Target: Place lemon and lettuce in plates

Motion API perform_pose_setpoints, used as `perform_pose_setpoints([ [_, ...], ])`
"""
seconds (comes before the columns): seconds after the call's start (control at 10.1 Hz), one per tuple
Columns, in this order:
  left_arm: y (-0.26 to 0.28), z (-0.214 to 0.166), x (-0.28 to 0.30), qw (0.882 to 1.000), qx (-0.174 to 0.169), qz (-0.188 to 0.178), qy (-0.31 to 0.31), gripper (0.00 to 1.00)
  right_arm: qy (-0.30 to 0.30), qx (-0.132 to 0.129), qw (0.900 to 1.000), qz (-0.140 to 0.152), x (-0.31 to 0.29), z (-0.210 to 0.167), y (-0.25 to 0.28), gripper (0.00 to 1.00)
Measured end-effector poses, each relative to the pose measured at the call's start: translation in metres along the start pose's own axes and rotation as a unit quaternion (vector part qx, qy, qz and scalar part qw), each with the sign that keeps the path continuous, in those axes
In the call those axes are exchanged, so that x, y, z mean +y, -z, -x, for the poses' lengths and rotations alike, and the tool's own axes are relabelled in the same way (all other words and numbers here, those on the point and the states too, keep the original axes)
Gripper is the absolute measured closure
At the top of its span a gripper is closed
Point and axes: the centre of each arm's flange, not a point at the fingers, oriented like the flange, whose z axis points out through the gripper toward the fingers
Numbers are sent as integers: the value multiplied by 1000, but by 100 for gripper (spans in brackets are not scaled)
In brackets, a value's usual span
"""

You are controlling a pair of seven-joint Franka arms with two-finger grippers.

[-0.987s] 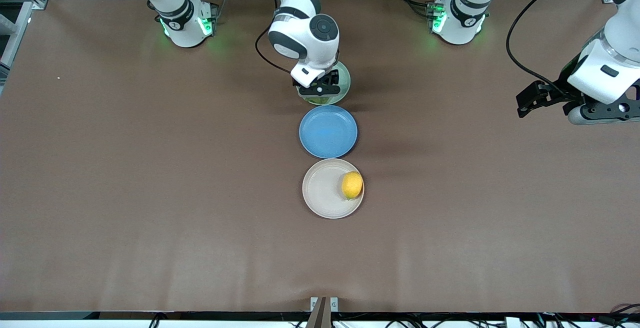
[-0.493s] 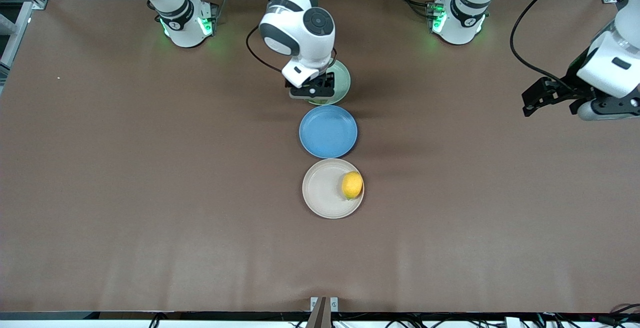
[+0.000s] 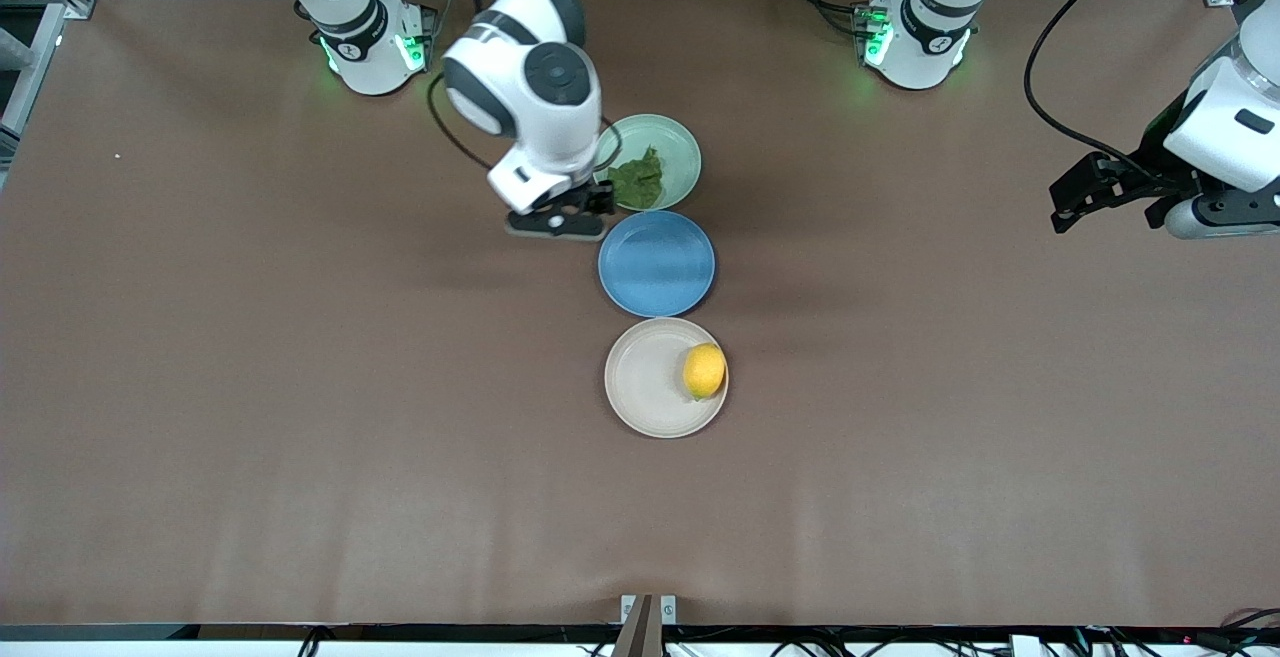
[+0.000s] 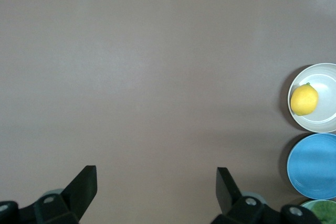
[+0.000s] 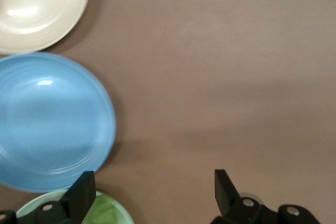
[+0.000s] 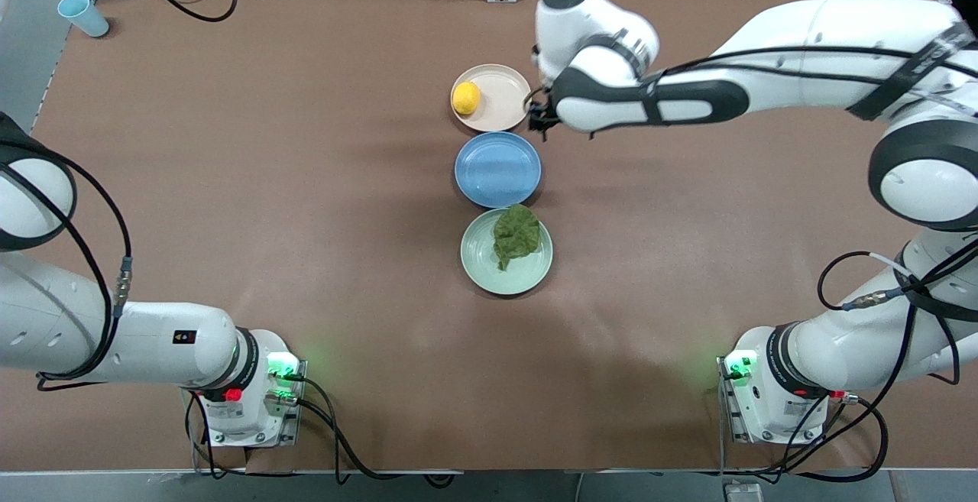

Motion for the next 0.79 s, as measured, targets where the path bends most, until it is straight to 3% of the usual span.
perform_pose_setpoints([
  [0.2,0,0,-1,1000,0,0,1,0,0,-7,1000,8,57,-41,7,0],
  [0.49,0,0,-1,1000,-1,0,1,0,0,-18,1000,-2,160,-106,7,0],
  [0.79,-1,0,-1,1000,-1,0,1,0,-11,-17,1000,5,263,-150,1,0],
])
